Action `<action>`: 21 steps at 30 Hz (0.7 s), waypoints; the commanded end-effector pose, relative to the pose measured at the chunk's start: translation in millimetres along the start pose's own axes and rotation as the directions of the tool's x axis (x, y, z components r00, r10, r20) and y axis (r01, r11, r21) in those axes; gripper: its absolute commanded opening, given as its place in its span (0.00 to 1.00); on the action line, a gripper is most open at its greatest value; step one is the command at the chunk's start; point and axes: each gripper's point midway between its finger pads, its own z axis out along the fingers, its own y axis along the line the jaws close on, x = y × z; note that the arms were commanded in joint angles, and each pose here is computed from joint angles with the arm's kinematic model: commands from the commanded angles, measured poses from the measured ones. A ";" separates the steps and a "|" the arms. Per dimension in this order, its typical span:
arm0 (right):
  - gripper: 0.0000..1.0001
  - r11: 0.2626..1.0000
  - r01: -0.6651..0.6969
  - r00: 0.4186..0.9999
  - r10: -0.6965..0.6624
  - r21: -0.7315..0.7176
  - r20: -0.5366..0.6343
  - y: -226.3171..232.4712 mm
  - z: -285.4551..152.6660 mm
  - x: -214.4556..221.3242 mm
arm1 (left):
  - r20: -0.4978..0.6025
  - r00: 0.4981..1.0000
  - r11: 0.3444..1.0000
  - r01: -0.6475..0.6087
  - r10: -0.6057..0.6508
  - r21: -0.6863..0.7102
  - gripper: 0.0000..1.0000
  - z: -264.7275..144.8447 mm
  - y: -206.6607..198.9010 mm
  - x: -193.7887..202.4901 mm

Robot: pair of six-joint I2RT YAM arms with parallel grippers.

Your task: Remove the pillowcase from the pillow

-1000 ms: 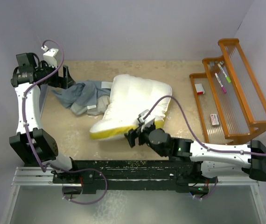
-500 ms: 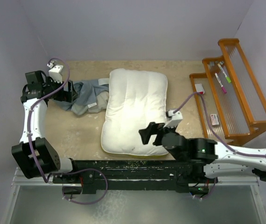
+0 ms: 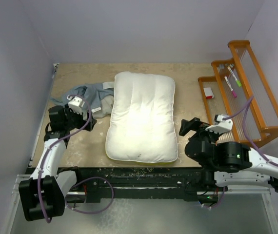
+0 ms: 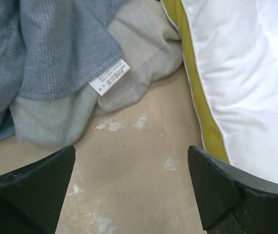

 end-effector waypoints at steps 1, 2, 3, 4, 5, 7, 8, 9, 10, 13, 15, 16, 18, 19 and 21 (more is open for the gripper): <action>1.00 0.937 0.305 0.905 -0.341 0.171 0.253 -12.3 14.8 -18.8 | 0.154 0.983 0.994 -0.093 0.100 -0.055 0.99 8.5 3.3 -10.9; 1.00 0.914 0.334 0.875 -0.392 0.232 0.284 -10.7 16.3 -19.2 | 0.166 0.982 0.995 -0.082 0.092 -0.065 0.99 9.3 4.7 -13.1; 1.00 0.917 0.297 0.863 -0.377 0.267 0.336 -11.6 17.0 -21.0 | 0.154 0.985 0.995 -0.073 0.083 -0.069 0.99 9.4 5.7 -11.3; 1.00 0.943 0.234 0.866 -0.314 0.238 0.390 -15.5 23.1 -17.8 | 0.161 0.983 0.995 -0.074 0.084 -0.067 0.99 10.3 5.7 -12.3; 1.00 0.933 0.241 0.850 -0.335 0.266 0.407 -32.6 32.1 -18.7 | 0.161 0.983 0.995 -0.076 0.085 -0.064 0.99 10.1 5.1 -12.5; 1.00 0.887 0.258 0.825 -0.408 0.382 0.391 -44.7 53.9 -9.7 | 0.163 0.983 0.995 -0.080 0.089 -0.059 0.99 9.8 3.7 -12.5; 1.00 0.852 0.315 0.802 -0.475 0.419 0.362 -45.2 64.2 3.8 | 0.158 0.984 0.995 -0.078 0.086 -0.057 0.99 9.6 3.1 -11.2; 1.00 0.841 0.318 0.798 -0.487 0.438 0.354 -47.8 72.1 12.0 | 0.145 0.986 0.996 -0.078 0.085 -0.053 0.99 8.9 2.4 -8.4; 1.00 0.833 0.317 0.798 -0.492 0.453 0.348 -51.7 79.4 20.4 | 0.135 0.986 0.995 -0.088 0.094 -0.046 0.99 8.8 1.0 -4.9; 1.00 0.822 0.307 0.802 -0.495 0.480 0.334 -71.9 95.2 44.8 | 0.111 0.991 0.995 -0.075 0.082 -0.063 0.99 8.9 2.2 13.8; 1.00 0.779 0.375 0.781 -0.557 0.503 0.281 -85.5 99.5 61.5 | 0.142 0.985 0.994 -0.087 0.095 -0.063 0.99 8.1 -0.7 19.6; 1.00 0.769 0.393 0.774 -0.572 0.504 0.270 -87.6 101.7 66.4 | 0.150 0.983 0.994 -0.099 0.107 -0.054 0.99 7.7 -3.6 25.8; 1.00 0.765 0.393 0.773 -0.575 0.509 0.267 -89.1 100.8 64.8 | 0.202 0.971 0.991 -0.116 0.128 -0.069 0.99 5.6 -5.7 31.4; 1.00 0.777 0.372 0.783 -0.557 0.507 0.279 -93.2 98.5 63.2 | 0.197 0.971 0.990 -0.121 0.133 -0.072 0.99 3.1 -6.5 31.7; 1.00 0.796 0.316 0.804 -0.514 0.517 0.300 -103.3 95.5 58.3 | 0.214 0.967 0.989 -0.119 0.135 -0.084 0.99 0.3 -6.6 31.5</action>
